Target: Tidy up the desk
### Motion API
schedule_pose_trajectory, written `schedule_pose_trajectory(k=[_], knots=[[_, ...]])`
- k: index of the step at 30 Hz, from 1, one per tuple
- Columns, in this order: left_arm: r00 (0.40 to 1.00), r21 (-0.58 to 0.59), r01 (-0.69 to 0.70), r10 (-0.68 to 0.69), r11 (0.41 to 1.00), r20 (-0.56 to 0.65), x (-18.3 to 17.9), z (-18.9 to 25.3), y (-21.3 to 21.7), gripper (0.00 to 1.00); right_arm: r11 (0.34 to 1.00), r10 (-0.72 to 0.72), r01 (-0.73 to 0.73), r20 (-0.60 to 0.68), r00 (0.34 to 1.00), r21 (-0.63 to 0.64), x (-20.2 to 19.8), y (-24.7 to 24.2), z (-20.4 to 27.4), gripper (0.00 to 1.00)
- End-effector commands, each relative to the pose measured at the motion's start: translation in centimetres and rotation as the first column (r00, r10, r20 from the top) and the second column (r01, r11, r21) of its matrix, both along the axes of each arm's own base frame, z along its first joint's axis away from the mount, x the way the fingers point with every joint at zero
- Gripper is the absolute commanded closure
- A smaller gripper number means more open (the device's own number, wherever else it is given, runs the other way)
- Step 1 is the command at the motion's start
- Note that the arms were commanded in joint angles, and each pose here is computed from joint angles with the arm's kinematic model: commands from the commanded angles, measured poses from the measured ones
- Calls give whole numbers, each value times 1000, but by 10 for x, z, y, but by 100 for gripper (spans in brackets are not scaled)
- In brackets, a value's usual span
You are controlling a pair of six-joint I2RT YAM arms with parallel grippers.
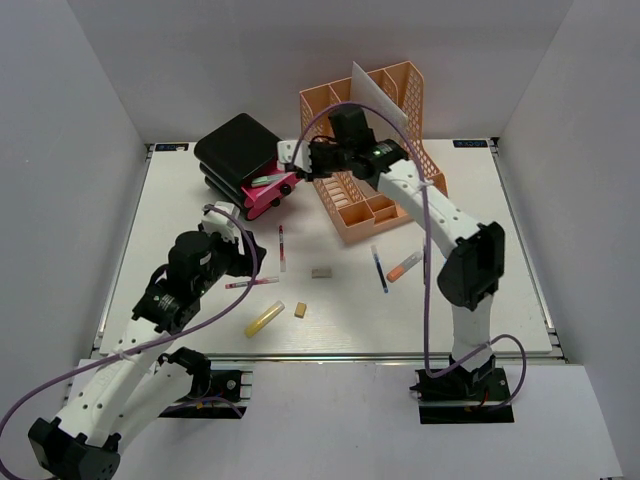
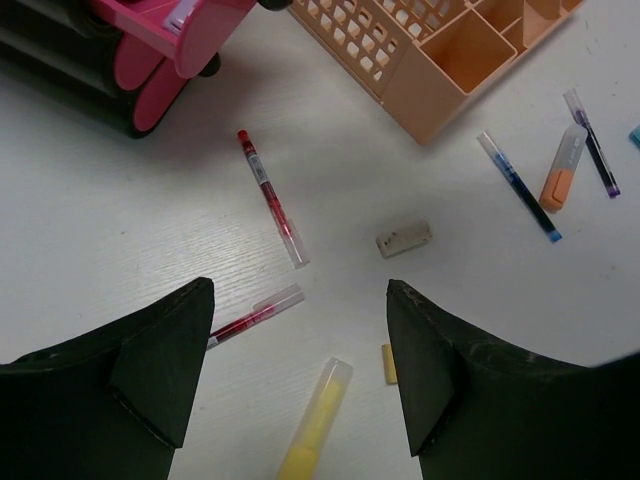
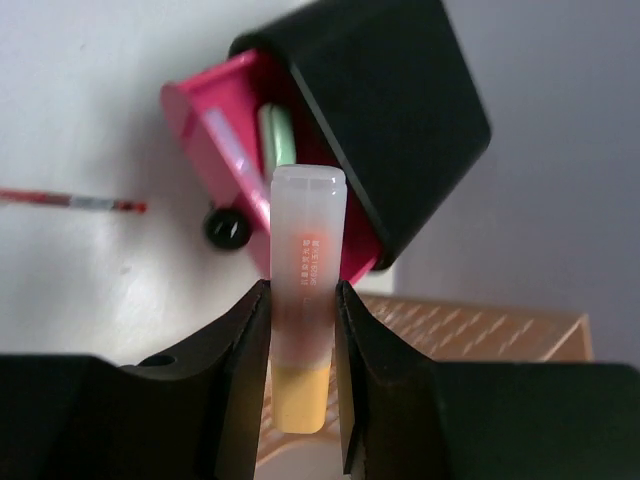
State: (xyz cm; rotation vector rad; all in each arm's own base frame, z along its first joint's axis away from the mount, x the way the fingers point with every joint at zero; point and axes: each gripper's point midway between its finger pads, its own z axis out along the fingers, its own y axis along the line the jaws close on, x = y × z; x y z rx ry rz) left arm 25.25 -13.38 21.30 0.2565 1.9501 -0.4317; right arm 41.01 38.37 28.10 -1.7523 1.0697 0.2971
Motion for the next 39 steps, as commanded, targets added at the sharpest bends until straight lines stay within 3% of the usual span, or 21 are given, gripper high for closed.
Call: schedule_pose_trajectory(k=[1,8,13,19,28,39], knots=[[999,-5,-42,42,999,18,0,4,7,21,992,46,-69,211,976,106,8,45,59,100],[998,-11,-55,55,998,38,-1,9,10,20,986,33,-81,303,953,148,24,97,40,100],[998,-22,-48,49,999,49,-2,12,9,20,988,-12,-38,322,947,148,42,104,22,98],[998,-24,-47,48,999,51,-3,13,9,20,993,-16,-26,356,935,112,52,104,3,90],[997,-24,-52,54,998,56,-3,13,11,20,999,5,-22,348,937,45,54,98,-18,69],[999,-18,-42,42,999,35,-2,7,8,20,1000,-20,22,328,944,0,61,83,-31,55]])
